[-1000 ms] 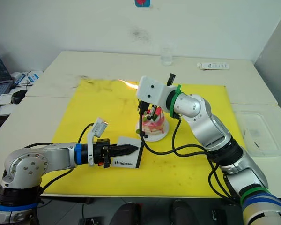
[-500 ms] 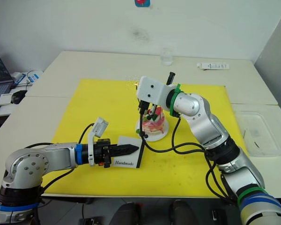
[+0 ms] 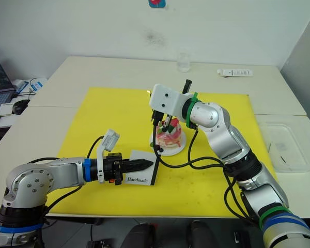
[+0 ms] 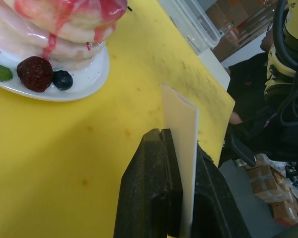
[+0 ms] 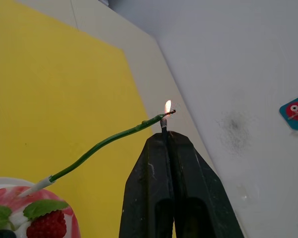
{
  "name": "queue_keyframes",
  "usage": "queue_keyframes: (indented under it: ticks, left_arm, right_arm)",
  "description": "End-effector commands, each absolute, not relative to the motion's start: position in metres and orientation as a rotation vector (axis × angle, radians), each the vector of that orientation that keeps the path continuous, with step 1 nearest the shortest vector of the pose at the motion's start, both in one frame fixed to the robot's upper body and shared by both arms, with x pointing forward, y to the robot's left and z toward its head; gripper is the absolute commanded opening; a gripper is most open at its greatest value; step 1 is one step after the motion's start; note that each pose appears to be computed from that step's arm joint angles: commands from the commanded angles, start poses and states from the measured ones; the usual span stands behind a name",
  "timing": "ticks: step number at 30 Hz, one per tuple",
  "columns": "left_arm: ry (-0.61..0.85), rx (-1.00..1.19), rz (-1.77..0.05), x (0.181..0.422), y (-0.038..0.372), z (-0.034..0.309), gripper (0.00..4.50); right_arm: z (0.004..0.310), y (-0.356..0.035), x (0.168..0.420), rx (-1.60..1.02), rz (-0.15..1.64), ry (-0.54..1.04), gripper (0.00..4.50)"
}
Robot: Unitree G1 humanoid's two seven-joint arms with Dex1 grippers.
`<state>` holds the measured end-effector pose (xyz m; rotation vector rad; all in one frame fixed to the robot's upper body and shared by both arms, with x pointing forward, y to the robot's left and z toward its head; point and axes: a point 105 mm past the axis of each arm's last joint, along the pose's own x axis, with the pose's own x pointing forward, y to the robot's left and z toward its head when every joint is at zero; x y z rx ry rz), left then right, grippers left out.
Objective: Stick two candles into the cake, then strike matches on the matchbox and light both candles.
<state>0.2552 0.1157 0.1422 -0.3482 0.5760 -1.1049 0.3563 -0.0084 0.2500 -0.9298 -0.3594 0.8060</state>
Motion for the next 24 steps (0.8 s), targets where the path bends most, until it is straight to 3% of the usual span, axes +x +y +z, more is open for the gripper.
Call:
queue_keyframes:
  ticks: [1,24]
  left_arm:
    - [0.530,-0.346,-1.124,0.2535,0.1141,0.1512,0.00]
    - [0.535,-0.348,-1.131,0.2536,0.1131,0.1511,0.00]
  right_arm:
    - [0.2645,-0.0110,0.3521,-0.931,0.788,-0.417,0.01]
    - [0.2655,-0.0124,0.3493,-0.925,0.782,-0.420,0.01]
